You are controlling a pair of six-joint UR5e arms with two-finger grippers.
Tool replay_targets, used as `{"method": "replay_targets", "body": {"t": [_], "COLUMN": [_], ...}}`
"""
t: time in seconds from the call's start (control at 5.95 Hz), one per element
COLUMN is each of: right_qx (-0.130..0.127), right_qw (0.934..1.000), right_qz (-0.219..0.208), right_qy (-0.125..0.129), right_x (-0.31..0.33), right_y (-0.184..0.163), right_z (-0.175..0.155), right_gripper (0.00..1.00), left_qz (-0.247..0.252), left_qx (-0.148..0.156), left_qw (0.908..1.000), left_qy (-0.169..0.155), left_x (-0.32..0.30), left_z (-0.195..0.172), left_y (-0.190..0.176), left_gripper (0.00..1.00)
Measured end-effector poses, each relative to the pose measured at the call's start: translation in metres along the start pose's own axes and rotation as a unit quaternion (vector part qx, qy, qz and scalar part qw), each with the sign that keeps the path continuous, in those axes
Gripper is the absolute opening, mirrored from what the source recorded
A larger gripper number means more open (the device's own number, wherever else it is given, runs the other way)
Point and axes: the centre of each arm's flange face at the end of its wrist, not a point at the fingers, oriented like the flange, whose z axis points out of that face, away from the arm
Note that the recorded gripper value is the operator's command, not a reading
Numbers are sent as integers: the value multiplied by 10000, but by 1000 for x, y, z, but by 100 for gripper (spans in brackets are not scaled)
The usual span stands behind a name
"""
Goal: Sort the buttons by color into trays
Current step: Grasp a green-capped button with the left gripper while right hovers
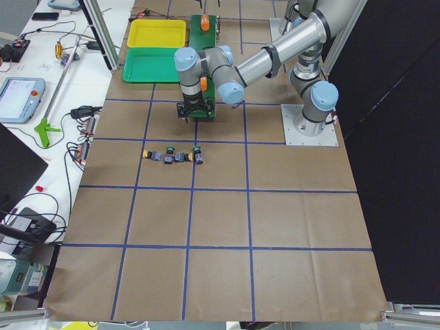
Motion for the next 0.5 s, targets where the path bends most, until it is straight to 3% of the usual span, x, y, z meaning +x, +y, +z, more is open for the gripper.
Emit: {"method": "replay_targets", "body": {"t": [0.5], "right_qx": [-20], "right_qw": [10000], "right_qz": [3], "right_qy": [1], "right_x": [0], "right_y": [0], "right_z": [0], "right_gripper": [100], "left_qz": [-173], "left_qx": [6], "left_qw": [9998], "left_qy": [-130], "left_x": [-14], "left_z": [48], "left_y": [49], "left_gripper": [98]}}
